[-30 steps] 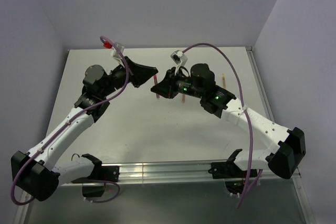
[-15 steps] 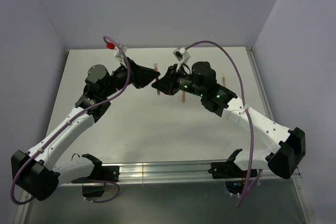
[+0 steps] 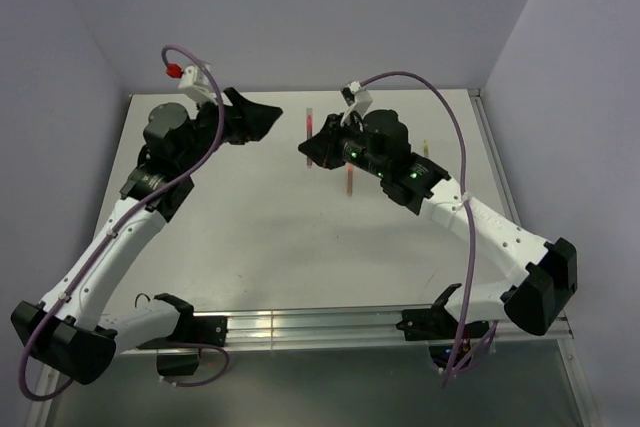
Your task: Insert the pens into the pen caps
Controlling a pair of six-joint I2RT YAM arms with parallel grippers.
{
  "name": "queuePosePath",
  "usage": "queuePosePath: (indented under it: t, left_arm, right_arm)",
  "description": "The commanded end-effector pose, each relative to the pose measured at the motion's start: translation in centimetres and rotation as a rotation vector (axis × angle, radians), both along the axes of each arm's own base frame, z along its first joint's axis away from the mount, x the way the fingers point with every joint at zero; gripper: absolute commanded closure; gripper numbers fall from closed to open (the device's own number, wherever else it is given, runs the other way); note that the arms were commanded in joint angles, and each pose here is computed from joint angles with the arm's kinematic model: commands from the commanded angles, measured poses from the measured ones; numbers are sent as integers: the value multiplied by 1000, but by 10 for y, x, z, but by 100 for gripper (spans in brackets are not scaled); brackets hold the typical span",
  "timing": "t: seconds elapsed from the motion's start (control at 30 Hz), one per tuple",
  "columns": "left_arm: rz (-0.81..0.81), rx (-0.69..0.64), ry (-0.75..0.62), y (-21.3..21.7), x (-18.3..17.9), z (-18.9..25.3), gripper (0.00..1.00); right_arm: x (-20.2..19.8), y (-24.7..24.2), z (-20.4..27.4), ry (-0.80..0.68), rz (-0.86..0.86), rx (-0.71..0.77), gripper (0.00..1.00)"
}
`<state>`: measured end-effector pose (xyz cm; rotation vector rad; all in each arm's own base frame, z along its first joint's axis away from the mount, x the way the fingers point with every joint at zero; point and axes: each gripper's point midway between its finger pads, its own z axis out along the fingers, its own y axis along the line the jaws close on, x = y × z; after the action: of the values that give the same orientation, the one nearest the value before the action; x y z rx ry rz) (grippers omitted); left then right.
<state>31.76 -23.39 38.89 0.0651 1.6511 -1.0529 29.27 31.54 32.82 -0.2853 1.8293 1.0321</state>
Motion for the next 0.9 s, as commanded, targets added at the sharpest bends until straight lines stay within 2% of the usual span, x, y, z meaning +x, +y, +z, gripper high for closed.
queuePosePath:
  t: [0.0, 0.23, 0.4, 0.47, 0.57, 0.6, 0.7, 0.77, 0.87]
  left_arm:
    - [210, 14, -31, 47, 7, 29, 23]
    - [289, 44, -58, 77, -7, 33, 22]
    - [277, 44, -46, 79, -16, 20, 22]
    - [274, 42, -41, 80, -18, 15, 23]
    - [269, 51, -34, 80, -21, 9, 23]
    - [268, 53, -34, 81, -22, 8, 23]
    - [261, 60, -28, 80, -24, 4, 23]
    - [261, 61, -23, 80, -24, 0, 23]
    - [258, 63, -19, 80, -24, -3, 23]
  right_arm:
    - [20, -5, -38, 113, -112, -96, 100]
    - [58, 2, -134, 319, -219, -216, 100]
    - [81, 1, -204, 410, -301, -357, 94]
    - [92, -1, -209, 410, -329, -388, 90]
    - [100, -1, -218, 419, -341, -425, 80]
    - [101, -2, -217, 417, -346, -427, 72]
    - [102, -5, -212, 404, -357, -434, 57]
    - [103, -6, -211, 401, -358, -438, 51]
    - [103, -9, -209, 397, -366, -445, 49]
